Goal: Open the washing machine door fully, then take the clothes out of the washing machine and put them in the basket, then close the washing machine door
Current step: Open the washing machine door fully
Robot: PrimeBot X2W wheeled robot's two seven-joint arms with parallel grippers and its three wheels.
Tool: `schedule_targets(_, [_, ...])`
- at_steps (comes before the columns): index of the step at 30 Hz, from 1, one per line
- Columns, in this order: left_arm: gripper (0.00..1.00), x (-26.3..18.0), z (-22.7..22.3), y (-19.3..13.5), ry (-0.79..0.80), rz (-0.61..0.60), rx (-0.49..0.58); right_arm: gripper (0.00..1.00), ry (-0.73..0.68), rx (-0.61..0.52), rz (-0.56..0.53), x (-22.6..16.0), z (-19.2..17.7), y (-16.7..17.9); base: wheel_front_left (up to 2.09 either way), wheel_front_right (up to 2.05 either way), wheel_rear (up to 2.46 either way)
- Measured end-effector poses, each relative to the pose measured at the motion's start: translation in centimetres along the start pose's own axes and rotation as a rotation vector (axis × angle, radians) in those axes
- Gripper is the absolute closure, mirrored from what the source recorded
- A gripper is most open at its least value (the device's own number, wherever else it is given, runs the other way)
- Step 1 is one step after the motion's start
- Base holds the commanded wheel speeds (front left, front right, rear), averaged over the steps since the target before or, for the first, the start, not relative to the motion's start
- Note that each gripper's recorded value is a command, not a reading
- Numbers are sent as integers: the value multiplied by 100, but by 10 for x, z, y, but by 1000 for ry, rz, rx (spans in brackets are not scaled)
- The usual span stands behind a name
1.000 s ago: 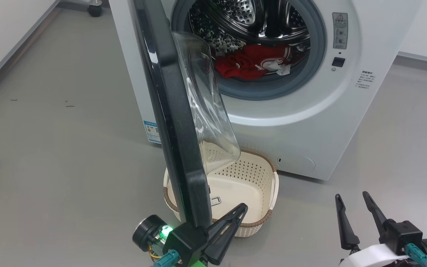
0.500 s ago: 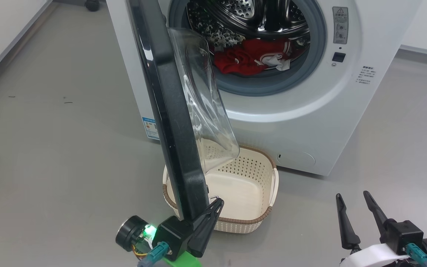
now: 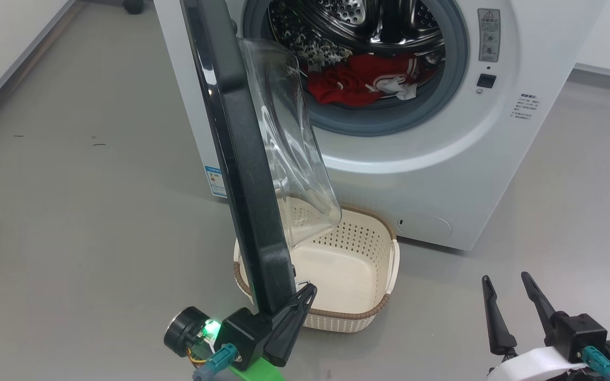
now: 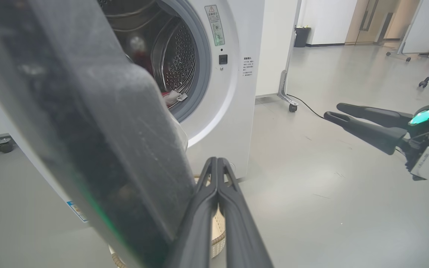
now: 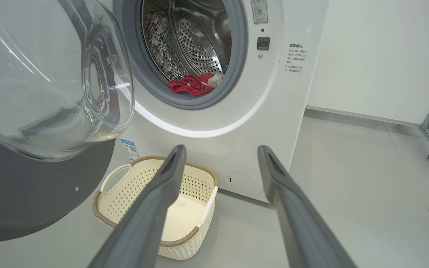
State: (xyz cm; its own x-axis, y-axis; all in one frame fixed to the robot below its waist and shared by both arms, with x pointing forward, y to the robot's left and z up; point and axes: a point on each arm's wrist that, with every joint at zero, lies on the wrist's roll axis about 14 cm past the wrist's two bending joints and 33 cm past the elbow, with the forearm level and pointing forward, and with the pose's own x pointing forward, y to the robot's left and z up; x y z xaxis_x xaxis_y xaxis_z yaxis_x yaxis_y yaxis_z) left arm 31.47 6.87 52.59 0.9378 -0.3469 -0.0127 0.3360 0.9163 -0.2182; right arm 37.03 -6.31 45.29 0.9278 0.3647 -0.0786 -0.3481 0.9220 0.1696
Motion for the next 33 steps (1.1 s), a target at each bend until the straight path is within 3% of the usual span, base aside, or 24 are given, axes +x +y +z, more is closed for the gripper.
schedule_targets(17, [100, -10, 3, 16, -35, 83, 5, 0, -4, -10, 35, 6, 2, 9, 0, 0, 0])
schedule_targets(33, [100, -34, 2, 57, -45, 264, 23, 0, 3, -14, 80, 16, 1, 22, 0, 0, 0])
